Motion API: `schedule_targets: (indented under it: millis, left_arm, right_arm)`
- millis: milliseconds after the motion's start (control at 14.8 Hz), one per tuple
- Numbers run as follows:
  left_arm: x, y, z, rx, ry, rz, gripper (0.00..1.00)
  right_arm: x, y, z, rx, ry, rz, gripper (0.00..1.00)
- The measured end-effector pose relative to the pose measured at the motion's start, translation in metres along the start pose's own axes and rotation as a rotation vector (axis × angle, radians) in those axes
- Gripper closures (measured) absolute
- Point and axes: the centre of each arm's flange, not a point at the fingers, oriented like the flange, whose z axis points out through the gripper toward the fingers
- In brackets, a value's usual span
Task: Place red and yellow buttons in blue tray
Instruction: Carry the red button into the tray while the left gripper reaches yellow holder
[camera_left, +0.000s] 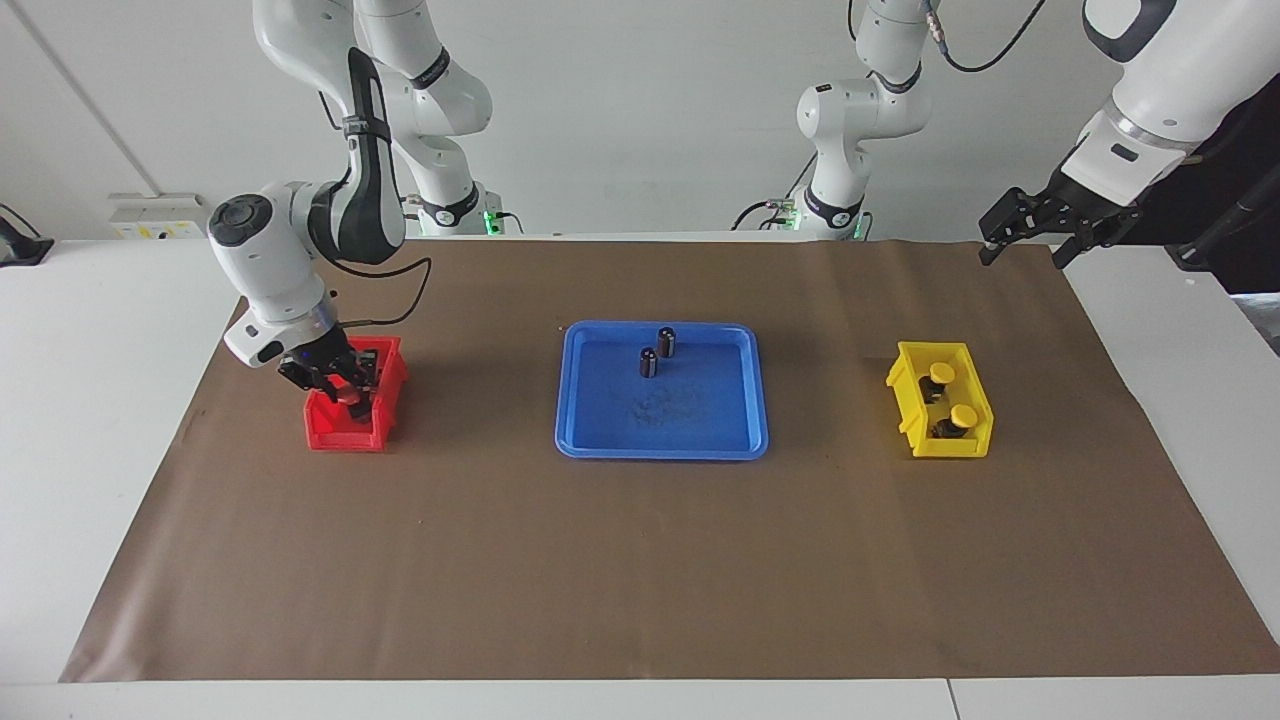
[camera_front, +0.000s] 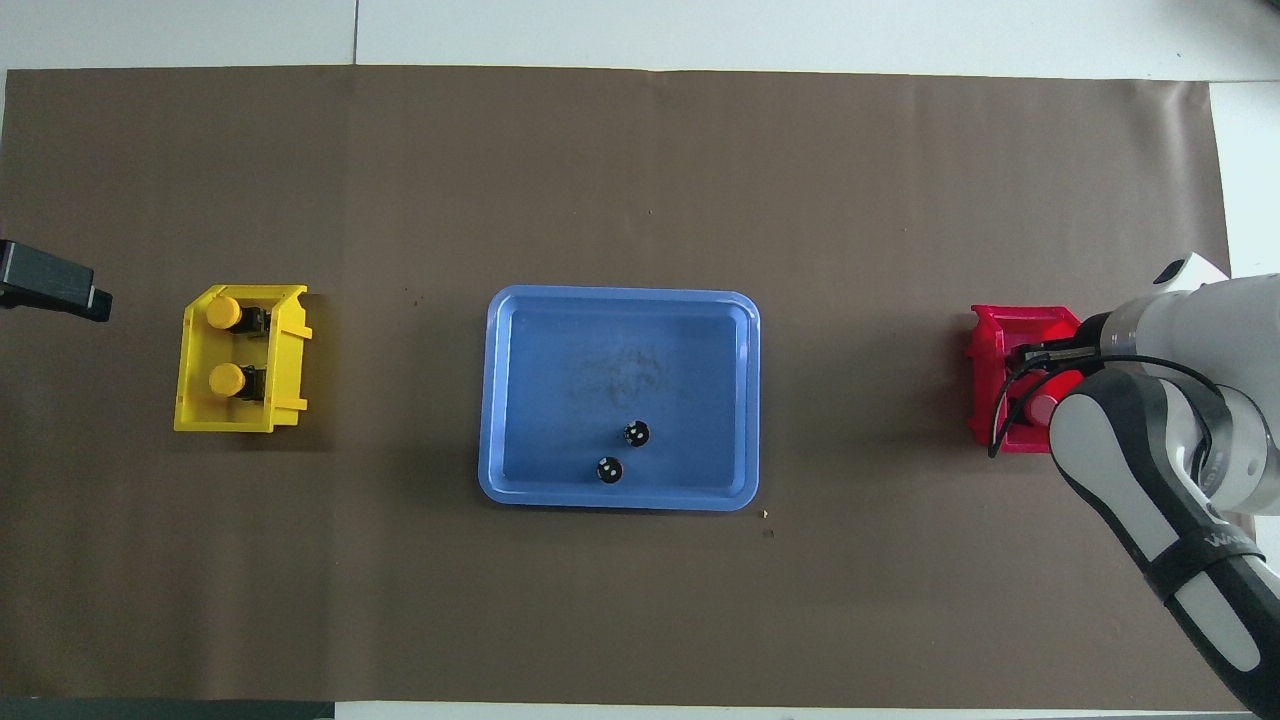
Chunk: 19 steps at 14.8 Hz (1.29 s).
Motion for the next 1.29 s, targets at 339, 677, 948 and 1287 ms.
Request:
schedule_targets:
  millis: [339, 677, 948, 1287]
  left_arm:
    - [-0.001, -0.013, -0.004, 0.002, 0.024, -0.027, 0.0]
    - [0.009, -0.065, 0.063, 0.024, 0.181, -0.086, 0.0]
    - [0.026, -0.073, 0.122, 0.024, 0.203, -0.13, 0.0]
    - [0.044, -0.054, 0.189, 0.009, 0.165, -0.19, 0.21]
  right_arm:
    - [0.029, 0.002, -0.052, 0.012, -0.05, -0.051, 0.59]
    - [0.096, -0.107, -0.133, 0.013, -0.012, -0.037, 0.59]
    - [0.086, -0.289, -0.113, 0.036, 0.022, 0.091, 0.59]
    - [0.062, -0.4, -0.072, 0.045, 0.021, 0.188, 0.59]
